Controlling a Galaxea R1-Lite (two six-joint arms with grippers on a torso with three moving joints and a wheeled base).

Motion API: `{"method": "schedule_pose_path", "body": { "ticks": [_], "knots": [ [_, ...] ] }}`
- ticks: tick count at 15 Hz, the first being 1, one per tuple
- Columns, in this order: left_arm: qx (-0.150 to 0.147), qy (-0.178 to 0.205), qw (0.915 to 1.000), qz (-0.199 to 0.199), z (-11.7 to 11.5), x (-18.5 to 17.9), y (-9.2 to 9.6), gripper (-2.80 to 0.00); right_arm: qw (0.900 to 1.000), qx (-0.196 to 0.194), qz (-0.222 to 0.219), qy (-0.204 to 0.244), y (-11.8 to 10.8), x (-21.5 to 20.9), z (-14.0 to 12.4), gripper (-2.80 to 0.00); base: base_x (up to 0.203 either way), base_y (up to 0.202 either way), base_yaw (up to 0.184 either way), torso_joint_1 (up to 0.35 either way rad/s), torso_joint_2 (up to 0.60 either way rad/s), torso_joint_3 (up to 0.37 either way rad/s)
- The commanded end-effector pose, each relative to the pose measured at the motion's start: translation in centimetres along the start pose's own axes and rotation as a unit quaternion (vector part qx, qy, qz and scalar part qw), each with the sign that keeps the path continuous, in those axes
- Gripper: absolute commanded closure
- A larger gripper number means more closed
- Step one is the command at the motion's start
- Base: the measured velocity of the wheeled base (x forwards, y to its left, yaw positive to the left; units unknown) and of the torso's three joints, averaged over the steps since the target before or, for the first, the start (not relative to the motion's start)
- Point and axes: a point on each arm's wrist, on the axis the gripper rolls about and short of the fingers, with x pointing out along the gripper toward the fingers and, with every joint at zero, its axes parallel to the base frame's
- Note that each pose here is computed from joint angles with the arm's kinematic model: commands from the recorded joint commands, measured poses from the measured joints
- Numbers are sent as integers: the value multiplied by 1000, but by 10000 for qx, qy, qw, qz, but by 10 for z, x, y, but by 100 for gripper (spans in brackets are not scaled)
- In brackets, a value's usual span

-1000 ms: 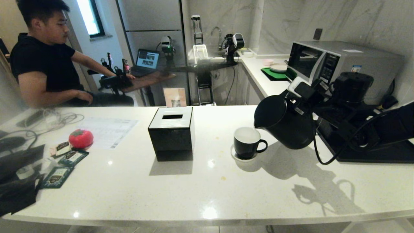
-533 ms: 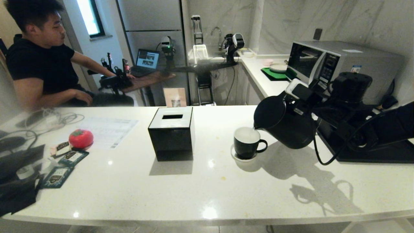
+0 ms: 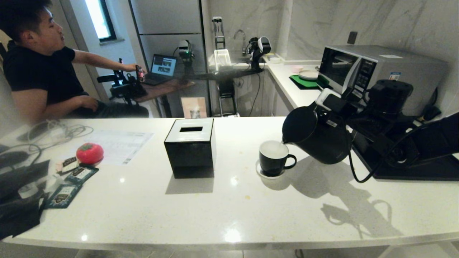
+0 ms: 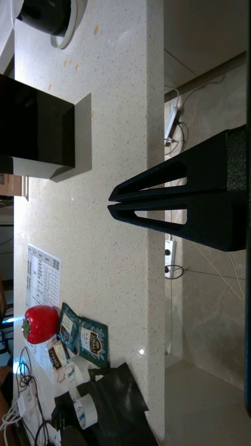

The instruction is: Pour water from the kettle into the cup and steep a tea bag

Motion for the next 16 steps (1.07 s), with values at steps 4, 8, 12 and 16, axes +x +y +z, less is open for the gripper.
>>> {"method": "schedule_pose_path", "body": {
  "ticks": [4, 8, 12, 16],
  "knots": [
    [-2, 0, 10000, -7, 0, 0, 0, 0, 9999, -159, -26, -29, -1, 0, 1, 0, 0, 0, 0, 0, 0, 0],
    [-2, 0, 10000, 0, 0, 0, 0, 0, 9998, -166, -87, -113, -4, 3, 7, 0, 0, 0, 0, 0, 0, 0],
    [-2, 0, 10000, 0, 0, 0, 0, 0, 9995, -148, -288, 20, -4, 4, 17, 0, 0, 0, 0, 0, 0, 0],
    [-2, 0, 10000, 0, 0, 0, 0, 0, 9995, -143, -279, -14, -3, 4, 19, 0, 0, 0, 0, 0, 0, 0]
  ]
}}
